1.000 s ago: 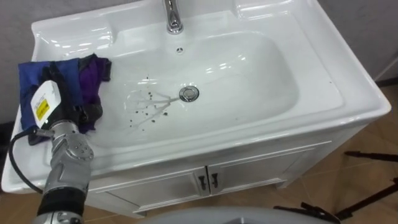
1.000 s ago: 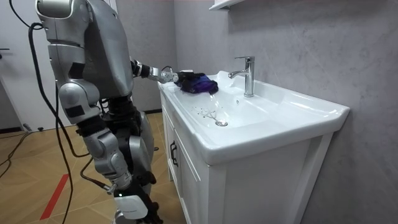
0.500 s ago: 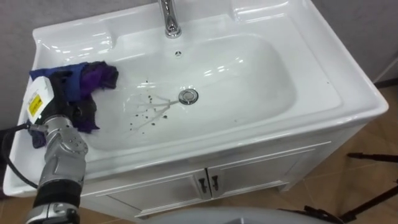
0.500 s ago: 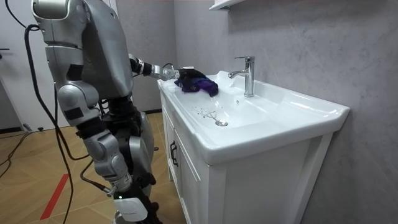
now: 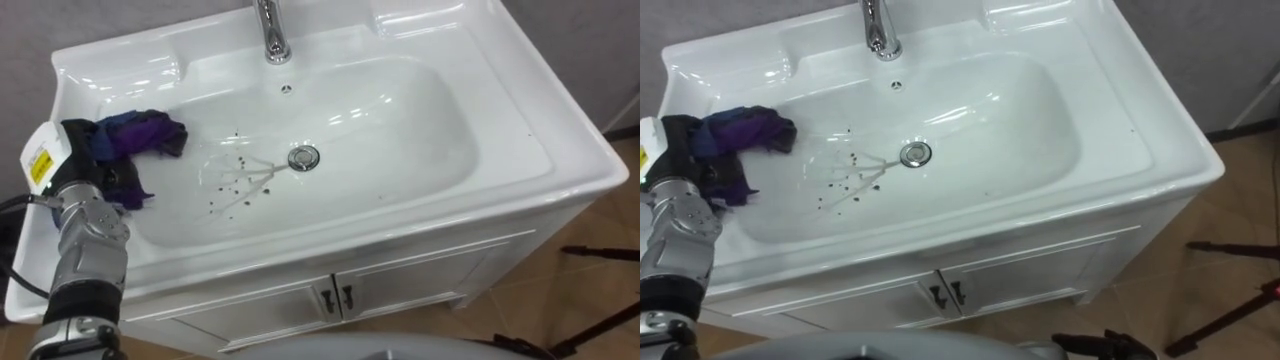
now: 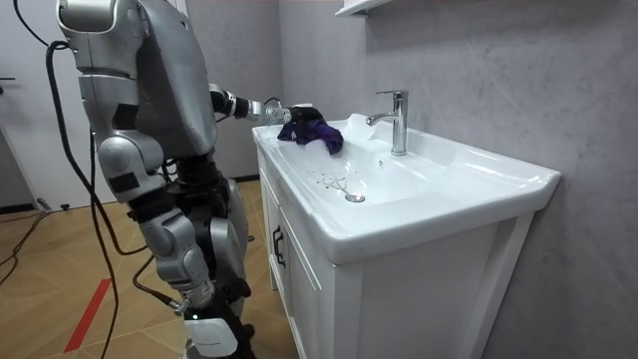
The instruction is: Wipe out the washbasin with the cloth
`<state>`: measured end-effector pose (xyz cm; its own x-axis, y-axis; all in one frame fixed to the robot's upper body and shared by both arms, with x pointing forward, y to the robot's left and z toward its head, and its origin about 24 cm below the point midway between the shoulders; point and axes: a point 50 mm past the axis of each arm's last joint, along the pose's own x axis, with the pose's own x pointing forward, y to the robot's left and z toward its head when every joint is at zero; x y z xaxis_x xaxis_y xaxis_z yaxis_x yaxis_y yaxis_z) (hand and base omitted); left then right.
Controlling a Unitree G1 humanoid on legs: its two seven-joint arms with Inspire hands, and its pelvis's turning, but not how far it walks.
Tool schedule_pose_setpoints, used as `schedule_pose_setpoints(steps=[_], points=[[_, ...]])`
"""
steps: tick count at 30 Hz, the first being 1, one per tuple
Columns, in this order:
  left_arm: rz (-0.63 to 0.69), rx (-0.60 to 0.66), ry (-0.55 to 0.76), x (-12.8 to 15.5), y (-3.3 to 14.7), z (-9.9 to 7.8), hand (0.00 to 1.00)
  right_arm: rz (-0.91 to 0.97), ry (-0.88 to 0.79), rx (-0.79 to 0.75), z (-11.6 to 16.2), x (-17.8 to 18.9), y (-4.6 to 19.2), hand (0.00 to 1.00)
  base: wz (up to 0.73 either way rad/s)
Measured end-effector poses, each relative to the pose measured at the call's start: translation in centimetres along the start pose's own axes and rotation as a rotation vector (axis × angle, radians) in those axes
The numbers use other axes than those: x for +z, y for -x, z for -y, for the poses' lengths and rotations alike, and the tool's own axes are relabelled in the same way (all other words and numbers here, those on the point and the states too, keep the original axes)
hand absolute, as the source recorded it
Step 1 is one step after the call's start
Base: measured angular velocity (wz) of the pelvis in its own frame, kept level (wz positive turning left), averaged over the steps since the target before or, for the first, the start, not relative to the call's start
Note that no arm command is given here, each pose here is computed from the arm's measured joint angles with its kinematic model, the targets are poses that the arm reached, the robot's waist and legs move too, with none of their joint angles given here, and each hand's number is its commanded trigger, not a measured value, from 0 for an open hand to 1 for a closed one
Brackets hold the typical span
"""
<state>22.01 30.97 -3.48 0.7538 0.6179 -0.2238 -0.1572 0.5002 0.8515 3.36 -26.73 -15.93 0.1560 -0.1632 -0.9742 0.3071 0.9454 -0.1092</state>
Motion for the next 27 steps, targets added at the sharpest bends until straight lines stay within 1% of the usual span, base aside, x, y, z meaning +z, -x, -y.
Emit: schedule_pose_setpoints(steps=[5, 15, 20, 22, 27], points=[[-0.010, -0.002, 0.035, 0.0, 0.0, 0.0, 1.00, 0.004, 0.003, -0.008, -0.1, 0.0, 0.0, 0.00, 0.00], [0.028, 0.042, 0.080, 1.3, 0.2, -0.9, 1.00, 0.038, 0.038, 0.000, -0.5, 0.4, -0.1, 0.00, 0.01], [0.097, 0.090, 0.128, 3.2, 0.8, -1.4, 1.00, 0.067, 0.045, 0.019, -1.2, 0.5, -0.2, 0.00, 0.19], [0.151, 0.123, 0.145, 4.4, 1.1, -1.9, 1.00, 0.080, 0.049, 0.025, -1.6, 0.6, -0.2, 0.00, 0.09], [0.262, 0.160, 0.188, 6.8, 1.7, -2.9, 1.00, 0.095, 0.054, 0.029, -1.7, 0.7, -0.2, 0.00, 0.03]])
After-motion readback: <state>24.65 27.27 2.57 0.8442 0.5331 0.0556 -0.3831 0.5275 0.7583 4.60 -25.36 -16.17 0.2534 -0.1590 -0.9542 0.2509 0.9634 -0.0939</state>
